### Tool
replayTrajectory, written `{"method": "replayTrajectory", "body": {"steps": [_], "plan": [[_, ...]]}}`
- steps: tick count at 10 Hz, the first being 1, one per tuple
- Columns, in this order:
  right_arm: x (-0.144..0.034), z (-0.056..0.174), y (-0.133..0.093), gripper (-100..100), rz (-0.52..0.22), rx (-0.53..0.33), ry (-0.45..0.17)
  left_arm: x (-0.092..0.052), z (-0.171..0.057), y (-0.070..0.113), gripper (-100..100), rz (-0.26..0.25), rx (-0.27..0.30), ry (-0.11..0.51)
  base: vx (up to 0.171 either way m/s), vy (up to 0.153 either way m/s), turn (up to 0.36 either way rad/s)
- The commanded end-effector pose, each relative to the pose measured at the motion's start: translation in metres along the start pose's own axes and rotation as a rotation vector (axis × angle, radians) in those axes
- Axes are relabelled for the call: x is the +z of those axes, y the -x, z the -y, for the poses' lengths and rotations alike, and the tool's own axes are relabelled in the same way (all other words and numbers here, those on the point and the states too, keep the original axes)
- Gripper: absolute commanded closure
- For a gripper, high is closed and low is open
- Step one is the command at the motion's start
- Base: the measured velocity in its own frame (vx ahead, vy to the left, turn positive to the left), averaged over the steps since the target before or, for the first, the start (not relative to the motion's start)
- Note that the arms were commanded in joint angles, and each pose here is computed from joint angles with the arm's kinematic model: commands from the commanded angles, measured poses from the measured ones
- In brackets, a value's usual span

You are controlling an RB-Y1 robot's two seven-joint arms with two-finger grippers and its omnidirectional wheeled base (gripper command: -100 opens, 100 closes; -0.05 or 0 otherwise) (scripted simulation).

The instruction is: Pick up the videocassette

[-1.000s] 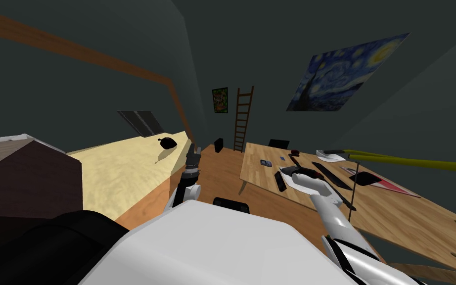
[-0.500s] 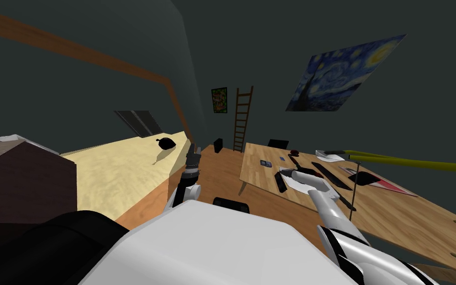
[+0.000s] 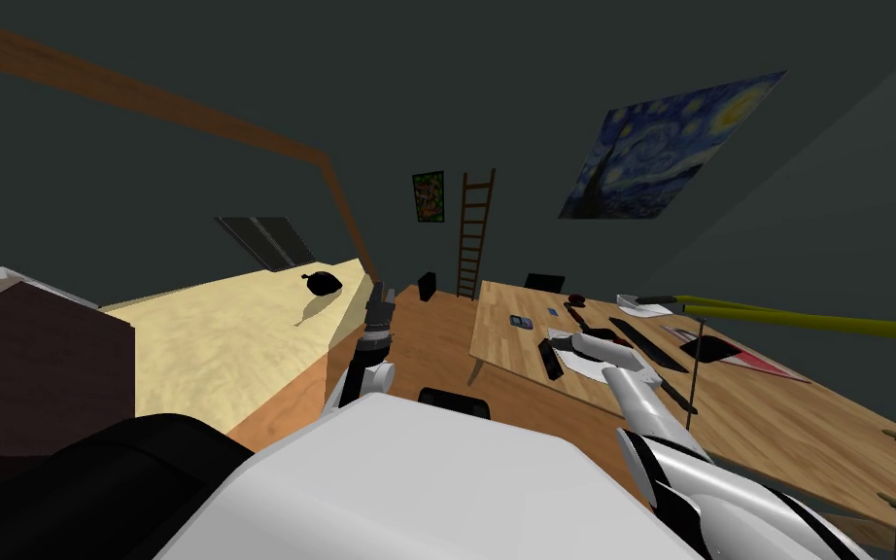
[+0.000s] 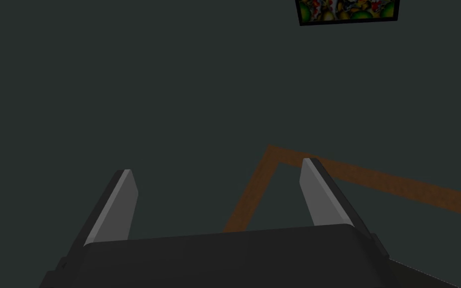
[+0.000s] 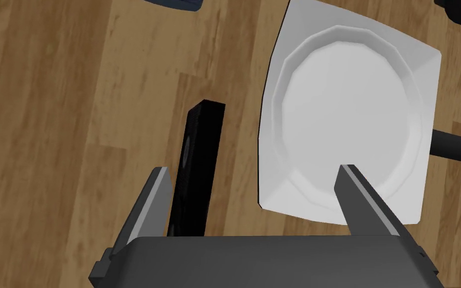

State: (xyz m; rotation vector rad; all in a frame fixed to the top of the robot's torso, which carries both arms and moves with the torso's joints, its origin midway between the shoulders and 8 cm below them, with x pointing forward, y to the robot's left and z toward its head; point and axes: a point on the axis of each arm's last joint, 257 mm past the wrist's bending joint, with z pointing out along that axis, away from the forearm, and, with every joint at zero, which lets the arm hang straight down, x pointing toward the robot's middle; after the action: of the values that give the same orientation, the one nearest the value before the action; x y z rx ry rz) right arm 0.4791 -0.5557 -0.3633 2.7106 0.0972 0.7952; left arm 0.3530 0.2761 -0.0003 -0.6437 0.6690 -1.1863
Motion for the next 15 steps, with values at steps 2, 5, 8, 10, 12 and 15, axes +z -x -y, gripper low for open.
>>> {"method": "replayTrajectory", "body": {"steps": [2, 5, 8, 10, 12, 15], "plan": [[0.005, 0.01, 0.012, -100, 0.066, 0.049, -0.042, 0.0, 0.0, 0.0, 0, 0.0, 0.0, 0.0, 0.011, -0.003, -0.015], [0.009, 0.028, 0.029, -100, 0.159, 0.122, -0.103, 0.0, 0.0, 0.0, 0, 0.0, 0.0, 0.0, 0.04, -0.013, -0.06], [0.008, 0.049, 0.046, -100, 0.251, 0.177, -0.163, 0.0, 0.0, 0.0, 0, 0.0, 0.0, 0.0, 0.035, -0.013, -0.042], [0.006, 0.059, 0.05, -100, 0.287, 0.197, -0.189, 0.0, 0.0, 0.0, 0, 0.0, 0.0, 0.0, 0.028, -0.019, -0.034], [0.005, 0.068, 0.057, -100, 0.322, 0.215, -0.211, 0.0, 0.0, 0.0, 0, 0.0, 0.0, 0.0, 0.019, -0.013, -0.017], [0.001, 0.085, 0.065, -100, 0.386, 0.247, -0.255, 0.0, 0.0, 0.0, 0, 0.0, 0.0, 0.0, 0.023, -0.022, -0.033]]}}
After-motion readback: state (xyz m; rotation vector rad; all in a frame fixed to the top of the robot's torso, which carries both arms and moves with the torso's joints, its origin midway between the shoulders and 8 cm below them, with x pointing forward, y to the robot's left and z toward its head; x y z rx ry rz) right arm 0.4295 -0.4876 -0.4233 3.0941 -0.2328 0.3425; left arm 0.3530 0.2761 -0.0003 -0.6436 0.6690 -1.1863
